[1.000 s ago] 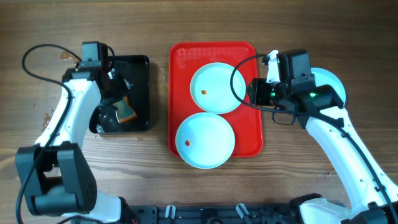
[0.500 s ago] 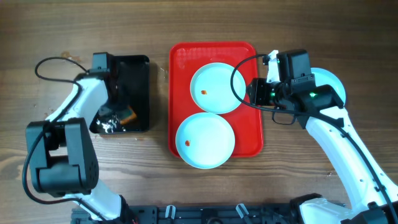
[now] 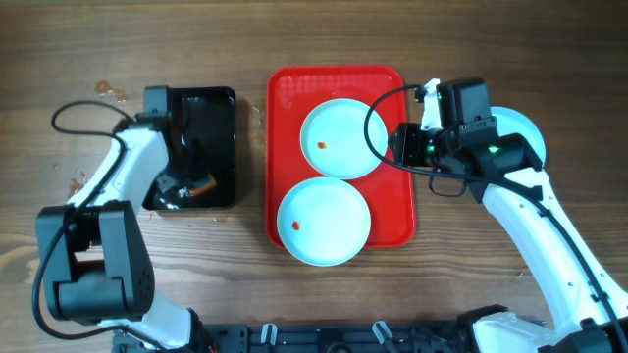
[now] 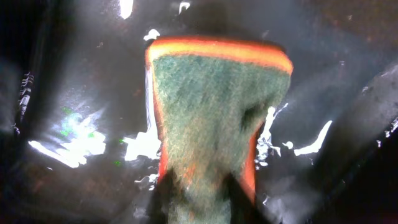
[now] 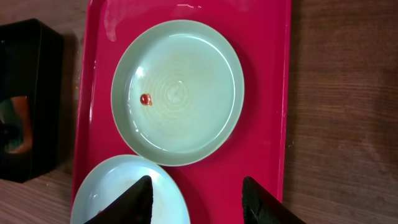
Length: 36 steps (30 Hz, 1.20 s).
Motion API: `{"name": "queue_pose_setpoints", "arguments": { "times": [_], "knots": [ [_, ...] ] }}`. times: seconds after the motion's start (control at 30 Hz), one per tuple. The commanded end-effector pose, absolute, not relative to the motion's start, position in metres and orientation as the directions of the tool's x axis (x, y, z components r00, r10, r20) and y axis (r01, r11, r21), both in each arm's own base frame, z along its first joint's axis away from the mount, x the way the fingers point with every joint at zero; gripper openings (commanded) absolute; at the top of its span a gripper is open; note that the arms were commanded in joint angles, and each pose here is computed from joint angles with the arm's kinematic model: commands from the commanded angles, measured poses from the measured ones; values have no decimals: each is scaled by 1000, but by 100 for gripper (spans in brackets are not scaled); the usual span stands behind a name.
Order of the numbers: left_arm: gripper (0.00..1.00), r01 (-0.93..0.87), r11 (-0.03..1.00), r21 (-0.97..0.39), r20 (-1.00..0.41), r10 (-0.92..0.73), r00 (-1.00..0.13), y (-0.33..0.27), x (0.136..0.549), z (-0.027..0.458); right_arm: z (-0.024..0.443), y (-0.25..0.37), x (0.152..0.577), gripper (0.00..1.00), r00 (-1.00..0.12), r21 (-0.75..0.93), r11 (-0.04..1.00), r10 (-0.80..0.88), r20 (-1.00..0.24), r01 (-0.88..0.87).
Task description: Clean dirty plates on tray and stack at the side
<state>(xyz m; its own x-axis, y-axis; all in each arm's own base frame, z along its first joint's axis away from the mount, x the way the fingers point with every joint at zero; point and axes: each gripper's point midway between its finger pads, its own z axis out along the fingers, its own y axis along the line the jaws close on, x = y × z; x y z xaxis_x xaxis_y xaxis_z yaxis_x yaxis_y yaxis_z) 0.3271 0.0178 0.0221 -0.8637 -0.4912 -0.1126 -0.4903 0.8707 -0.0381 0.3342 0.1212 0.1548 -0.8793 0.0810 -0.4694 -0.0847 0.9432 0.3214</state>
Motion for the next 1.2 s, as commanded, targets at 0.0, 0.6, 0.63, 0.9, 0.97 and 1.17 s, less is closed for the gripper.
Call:
{"name": "queue_pose_setpoints", "arguments": {
  "times": [0.0, 0.6, 0.63, 0.9, 0.97, 1.17],
  "knots": [
    [4, -507, 860, -61, -138, -511, -849, 15, 321, -2, 165, 126, 337, 47, -870, 340, 935, 87, -486, -97],
    [4, -241, 967, -80, -203, -252, -946, 3, 339, 36, 165, 125, 337, 47, -870, 340, 935, 87, -486, -96],
    [4, -234, 969, -75, -184, -244, -952, 1, 335, 25, 165, 125, 337, 47, -870, 340, 935, 87, -486, -96],
    [41, -245, 970, 1, -168, -241, -956, 10, 330, 9, 165, 126, 336, 47, -870, 341, 935, 87, -485, -96],
    [41, -252, 968, 2, -183, -247, -952, 11, 333, 10, 165, 126, 336, 47, -870, 341, 935, 88, -485, -95],
    [25, -252, 968, -4, -210, -248, -946, 12, 340, 15, 165, 125, 336, 48, -871, 340, 935, 87, -484, -96]
  ]
}}
